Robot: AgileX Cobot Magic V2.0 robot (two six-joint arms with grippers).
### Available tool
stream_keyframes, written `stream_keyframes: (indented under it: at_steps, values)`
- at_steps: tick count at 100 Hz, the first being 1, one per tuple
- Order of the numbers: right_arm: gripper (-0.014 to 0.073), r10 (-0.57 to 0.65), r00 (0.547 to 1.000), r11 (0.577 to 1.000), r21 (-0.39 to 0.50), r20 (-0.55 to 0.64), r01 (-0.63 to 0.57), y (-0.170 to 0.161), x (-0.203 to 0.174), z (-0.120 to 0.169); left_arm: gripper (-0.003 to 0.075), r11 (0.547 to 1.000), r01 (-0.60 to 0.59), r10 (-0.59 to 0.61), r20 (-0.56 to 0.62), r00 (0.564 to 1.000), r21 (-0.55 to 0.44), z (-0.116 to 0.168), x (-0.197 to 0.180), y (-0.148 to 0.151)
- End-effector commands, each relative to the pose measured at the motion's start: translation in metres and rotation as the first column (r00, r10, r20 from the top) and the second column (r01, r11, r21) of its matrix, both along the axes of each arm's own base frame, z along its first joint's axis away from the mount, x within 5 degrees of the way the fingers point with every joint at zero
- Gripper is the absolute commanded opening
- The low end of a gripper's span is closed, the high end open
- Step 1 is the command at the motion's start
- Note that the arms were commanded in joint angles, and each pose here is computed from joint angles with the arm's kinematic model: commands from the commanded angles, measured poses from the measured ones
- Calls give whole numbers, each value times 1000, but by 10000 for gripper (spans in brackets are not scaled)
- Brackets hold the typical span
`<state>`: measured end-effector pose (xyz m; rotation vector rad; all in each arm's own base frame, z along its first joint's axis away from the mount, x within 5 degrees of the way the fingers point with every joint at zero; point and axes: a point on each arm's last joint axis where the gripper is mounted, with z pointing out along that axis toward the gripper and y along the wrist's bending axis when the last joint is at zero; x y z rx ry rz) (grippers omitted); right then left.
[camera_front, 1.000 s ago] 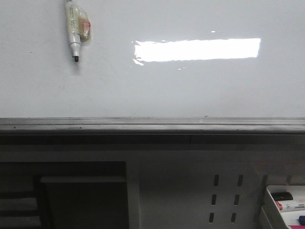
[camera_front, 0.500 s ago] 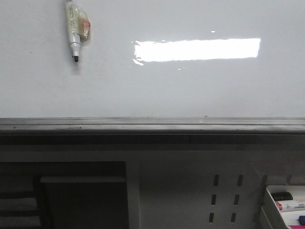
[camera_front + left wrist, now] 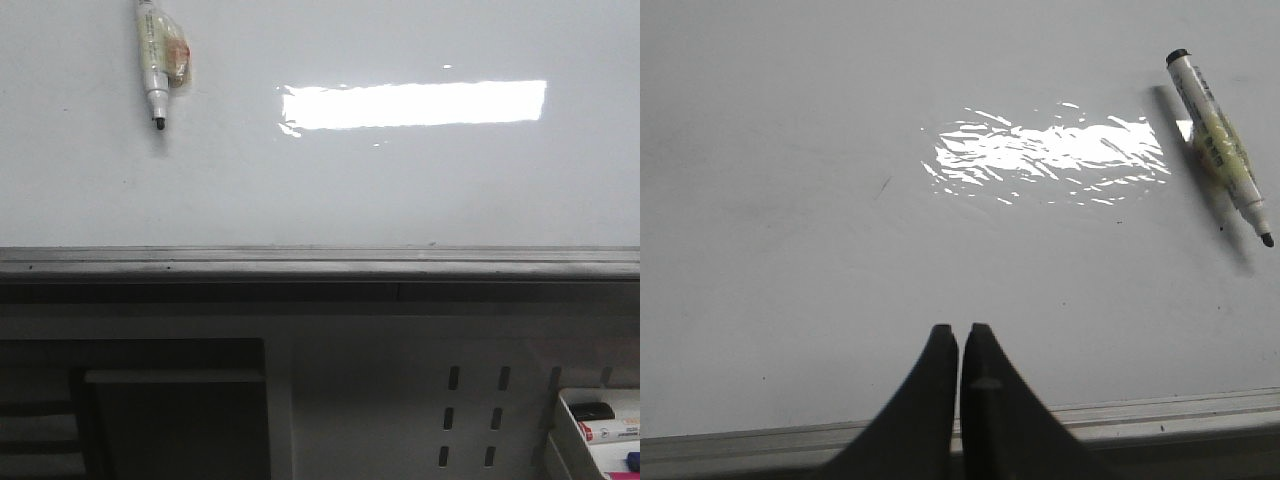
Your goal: Write number 4 on whiteboard
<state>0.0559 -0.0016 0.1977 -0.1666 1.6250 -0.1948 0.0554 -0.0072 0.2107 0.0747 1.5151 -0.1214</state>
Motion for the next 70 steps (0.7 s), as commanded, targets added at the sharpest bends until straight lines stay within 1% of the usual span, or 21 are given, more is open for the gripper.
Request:
stream_keyframes:
  at_steps: [1,11,15,25,37,46,54,58,61,70]
  values:
    - [-69,8,996,1000,19,86,-9,1,-1,2,-20,999,-9,12,73,997,-31,-1,-1,1]
    - [-69,7,995,994,110,103,-18,1,-1,3,-20,999,-9,12,77,997,-49,0,-1,1]
    - [-69,5,994,988,155,113,-23,1,-1,4,-20,995,-6,14,82,997,-95,1,-1,2]
    - [-69,-1,991,972,232,137,-31,1,-1,6,-20,982,1,12,69,998,-189,0,-1,2]
    - [-69,-14,986,946,322,166,-40,0,-1,9,-20,951,6,20,79,997,-308,2,-2,4]
    - [-69,-36,979,907,418,199,-51,-1,-1,12,-20,910,8,30,85,996,-416,4,-2,6]
    - [-69,-65,974,837,544,216,-64,-3,-2,13,-20,858,10,47,97,994,-514,7,-2,8]
    - [-69,-75,972,810,582,222,-70,-3,-2,15,-20,839,14,50,102,994,-544,10,-3,9]
    - [-66,-76,972,805,589,224,-73,-3,-2,16,-20,830,18,50,106,993,-557,12,-3,9]
    - [-63,-44,978,805,587,204,-87,0,-3,22,-20,832,40,30,117,993,-554,21,-5,8]
